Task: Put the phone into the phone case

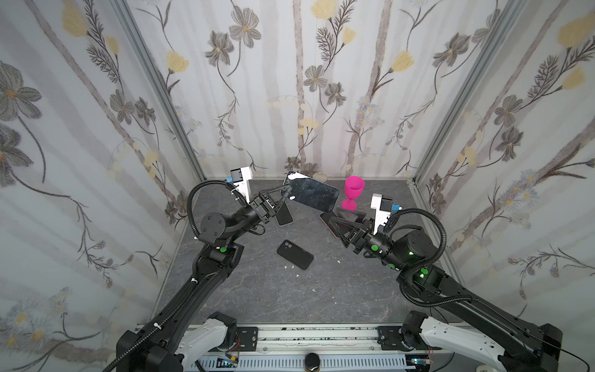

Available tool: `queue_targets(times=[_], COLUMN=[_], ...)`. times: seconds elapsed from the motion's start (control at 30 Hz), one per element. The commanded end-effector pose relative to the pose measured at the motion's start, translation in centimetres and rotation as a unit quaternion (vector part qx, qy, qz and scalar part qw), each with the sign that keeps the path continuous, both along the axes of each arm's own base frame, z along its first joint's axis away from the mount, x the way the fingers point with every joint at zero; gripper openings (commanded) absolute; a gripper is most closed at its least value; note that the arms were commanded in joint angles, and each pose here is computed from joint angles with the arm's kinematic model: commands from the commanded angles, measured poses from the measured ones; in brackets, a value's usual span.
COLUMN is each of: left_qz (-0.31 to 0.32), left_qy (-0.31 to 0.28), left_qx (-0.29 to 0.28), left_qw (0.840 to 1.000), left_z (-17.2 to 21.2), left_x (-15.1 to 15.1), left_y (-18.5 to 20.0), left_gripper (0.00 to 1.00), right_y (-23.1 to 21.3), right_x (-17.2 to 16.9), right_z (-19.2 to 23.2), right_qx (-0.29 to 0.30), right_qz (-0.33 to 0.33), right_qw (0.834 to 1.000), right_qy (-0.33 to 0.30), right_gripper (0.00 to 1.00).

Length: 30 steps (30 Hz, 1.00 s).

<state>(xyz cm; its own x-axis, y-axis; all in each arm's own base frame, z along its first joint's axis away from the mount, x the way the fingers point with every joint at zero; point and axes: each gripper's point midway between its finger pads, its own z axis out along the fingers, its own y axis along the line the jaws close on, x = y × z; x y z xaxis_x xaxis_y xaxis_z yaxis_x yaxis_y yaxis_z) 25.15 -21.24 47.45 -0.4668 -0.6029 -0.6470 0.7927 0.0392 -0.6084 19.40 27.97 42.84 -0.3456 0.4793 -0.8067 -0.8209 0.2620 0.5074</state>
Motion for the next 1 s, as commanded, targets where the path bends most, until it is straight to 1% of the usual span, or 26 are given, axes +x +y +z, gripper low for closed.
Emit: queue_targets(times=[0.0, 0.2, 0.3, 0.4, 0.5, 0.57, 0.67, 0.73, 0.87, 0.97], left_qz=[-0.028, -0.049, -0.053, -0.057, -0.068, -0.071, -0.076, -0.077, -0.073, -0.048], left_qy=[-0.052, -0.062, -0.065, -0.062, -0.063, -0.066, -0.07, -0.072, -0.074, -0.063], left_qx=[-0.04, -0.044, -0.041, -0.036, -0.032, -0.031, -0.027, -0.025, -0.02, -0.009], left_qw=[0.997, 0.996, 0.996, 0.996, 0.995, 0.995, 0.994, 0.994, 0.994, 0.997], left_z=[2.5, 2.4, 2.2, 1.8, 1.5, 1.3, 1.2, 1.2, 1.0, 0.6], left_x=[-2.6, -3.6, -3.8, -3.7, -4.0, -4.2, -4.5, -4.6, -4.5, -3.6], left_y=[0.7, 0.7, 0.7, 0.5, 0.3, 0.3, 0.2, 0.2, 0.1, 0.2], left_gripper=[0.0, 0.0, 0.0, 0.0, 0.0, 0.0, 0.0, 0.0, 0.0, 0.0], right_y=[0.3, 0.7, 0.7, 0.9, 0.9, 0.9, 0.9, 0.9, 0.9, 0.7], right_x=[-1.9, -2.0, -2.2, -2.2, -2.2, -2.1, -1.8, -1.6, -1.5, -1.6], right_z=[2.5, 3.3, 3.7, 4.0, 4.1, 4.1, 3.9, 3.7, 3.4, 2.9], right_qx=[0.048, 0.063, 0.069, 0.069, 0.07, 0.07, 0.068, 0.067, 0.067, 0.069], right_qz=[0.056, 0.07, 0.075, 0.076, 0.076, 0.074, 0.067, 0.062, 0.064, 0.061], right_qw=[0.997, 0.995, 0.994, 0.993, 0.993, 0.993, 0.994, 0.995, 0.995, 0.995], right_qy=[-0.031, -0.041, -0.049, -0.055, -0.056, -0.056, -0.051, -0.046, -0.039, -0.034], right_gripper=[0.61, 0.46, 0.42, 0.41, 0.35, 0.28, 0.15, 0.01, 0.0, 0.0])
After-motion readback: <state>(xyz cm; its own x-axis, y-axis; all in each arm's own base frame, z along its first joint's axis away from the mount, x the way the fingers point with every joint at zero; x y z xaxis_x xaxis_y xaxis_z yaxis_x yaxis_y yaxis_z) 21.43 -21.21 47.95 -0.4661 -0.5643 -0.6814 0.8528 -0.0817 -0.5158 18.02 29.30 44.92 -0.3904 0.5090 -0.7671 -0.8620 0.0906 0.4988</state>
